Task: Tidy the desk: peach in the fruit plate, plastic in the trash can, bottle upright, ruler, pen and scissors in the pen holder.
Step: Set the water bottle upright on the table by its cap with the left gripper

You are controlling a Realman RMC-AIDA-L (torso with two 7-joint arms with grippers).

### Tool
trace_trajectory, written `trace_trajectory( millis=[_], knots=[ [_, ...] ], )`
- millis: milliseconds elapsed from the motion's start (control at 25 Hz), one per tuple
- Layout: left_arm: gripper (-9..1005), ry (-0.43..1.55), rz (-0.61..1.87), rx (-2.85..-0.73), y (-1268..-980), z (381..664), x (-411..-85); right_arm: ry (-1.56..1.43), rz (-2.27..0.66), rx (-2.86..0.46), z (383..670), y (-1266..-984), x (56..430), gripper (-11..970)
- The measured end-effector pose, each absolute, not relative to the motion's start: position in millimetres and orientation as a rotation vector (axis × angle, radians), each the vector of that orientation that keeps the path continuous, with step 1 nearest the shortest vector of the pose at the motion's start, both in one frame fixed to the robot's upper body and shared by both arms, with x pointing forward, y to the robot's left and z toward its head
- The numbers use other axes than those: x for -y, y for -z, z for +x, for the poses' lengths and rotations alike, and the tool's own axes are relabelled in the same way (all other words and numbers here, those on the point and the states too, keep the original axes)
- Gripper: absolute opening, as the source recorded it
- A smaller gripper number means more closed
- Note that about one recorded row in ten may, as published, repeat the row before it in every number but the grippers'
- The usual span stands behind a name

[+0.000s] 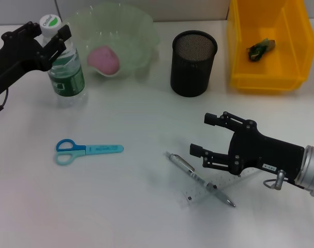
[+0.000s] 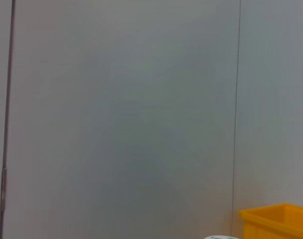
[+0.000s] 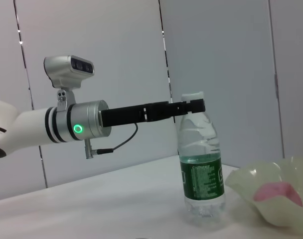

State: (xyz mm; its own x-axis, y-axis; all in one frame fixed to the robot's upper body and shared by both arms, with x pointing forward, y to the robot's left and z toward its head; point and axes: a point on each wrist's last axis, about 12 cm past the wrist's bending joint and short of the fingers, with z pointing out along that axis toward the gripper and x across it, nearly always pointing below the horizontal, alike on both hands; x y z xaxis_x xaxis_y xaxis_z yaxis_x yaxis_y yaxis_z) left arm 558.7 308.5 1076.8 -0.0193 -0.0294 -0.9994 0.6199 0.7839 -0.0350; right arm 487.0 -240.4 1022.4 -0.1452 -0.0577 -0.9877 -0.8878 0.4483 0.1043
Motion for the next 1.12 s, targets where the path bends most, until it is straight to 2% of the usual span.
trace_trajectory(
  millis=[1120],
  knots=[
    [457,0.527,0.483,-1.544,-1074.7,563.7,-308.5,-0.91,-0.847,-1.565,487.4,-1021.8,240.6,830]
  ],
)
